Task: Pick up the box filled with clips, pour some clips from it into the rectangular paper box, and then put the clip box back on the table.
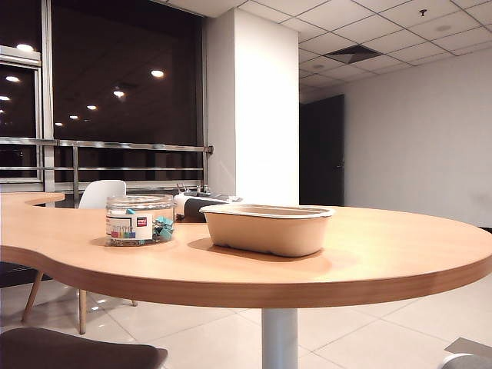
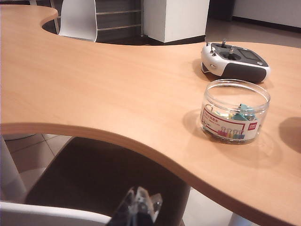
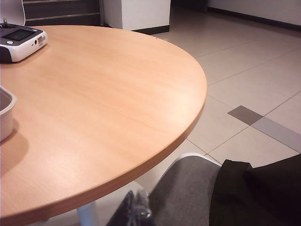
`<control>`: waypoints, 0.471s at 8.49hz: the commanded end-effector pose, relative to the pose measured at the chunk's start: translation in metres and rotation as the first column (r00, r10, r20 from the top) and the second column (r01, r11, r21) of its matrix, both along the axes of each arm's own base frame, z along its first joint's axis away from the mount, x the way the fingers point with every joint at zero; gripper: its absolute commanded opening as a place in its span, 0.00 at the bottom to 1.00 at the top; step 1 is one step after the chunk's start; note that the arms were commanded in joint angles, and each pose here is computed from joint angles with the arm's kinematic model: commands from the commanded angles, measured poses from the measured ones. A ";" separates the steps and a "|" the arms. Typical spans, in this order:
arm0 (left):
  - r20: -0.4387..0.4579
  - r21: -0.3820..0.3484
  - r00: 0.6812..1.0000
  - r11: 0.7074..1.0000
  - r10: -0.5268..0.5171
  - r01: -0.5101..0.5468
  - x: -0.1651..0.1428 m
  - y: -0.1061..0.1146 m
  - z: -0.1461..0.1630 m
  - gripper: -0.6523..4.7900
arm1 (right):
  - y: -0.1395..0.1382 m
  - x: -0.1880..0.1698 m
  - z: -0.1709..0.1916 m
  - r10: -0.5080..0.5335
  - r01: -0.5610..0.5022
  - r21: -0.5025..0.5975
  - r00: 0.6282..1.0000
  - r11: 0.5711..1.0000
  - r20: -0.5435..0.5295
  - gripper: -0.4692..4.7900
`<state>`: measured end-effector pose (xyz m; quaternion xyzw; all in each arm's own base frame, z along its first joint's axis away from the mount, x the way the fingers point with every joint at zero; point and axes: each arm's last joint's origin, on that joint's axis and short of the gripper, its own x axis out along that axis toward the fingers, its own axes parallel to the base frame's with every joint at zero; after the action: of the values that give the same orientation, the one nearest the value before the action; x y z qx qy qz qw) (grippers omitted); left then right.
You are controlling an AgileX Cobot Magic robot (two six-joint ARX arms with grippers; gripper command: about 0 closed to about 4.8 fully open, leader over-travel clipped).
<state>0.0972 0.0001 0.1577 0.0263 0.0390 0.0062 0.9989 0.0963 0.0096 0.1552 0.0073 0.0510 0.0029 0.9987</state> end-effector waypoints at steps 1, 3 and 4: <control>0.009 0.000 1.000 1.000 0.001 -0.001 0.000 0.000 0.001 0.11 | 0.000 0.000 0.000 0.003 -0.003 0.001 1.000 1.000 -0.005 0.09; 0.009 0.000 1.000 1.000 0.001 -0.001 0.000 0.000 0.001 0.11 | 0.001 0.000 0.004 0.038 -0.038 0.008 0.999 0.999 0.034 0.09; 0.009 0.000 1.000 1.000 0.001 -0.001 0.000 0.000 0.001 0.11 | 0.001 0.000 0.003 0.038 -0.038 0.008 0.999 0.999 0.031 0.09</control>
<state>0.0972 0.0001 0.1577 0.0263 0.0390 0.0060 0.9989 0.0964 0.0105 0.1563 0.0089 0.0458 0.0180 0.9987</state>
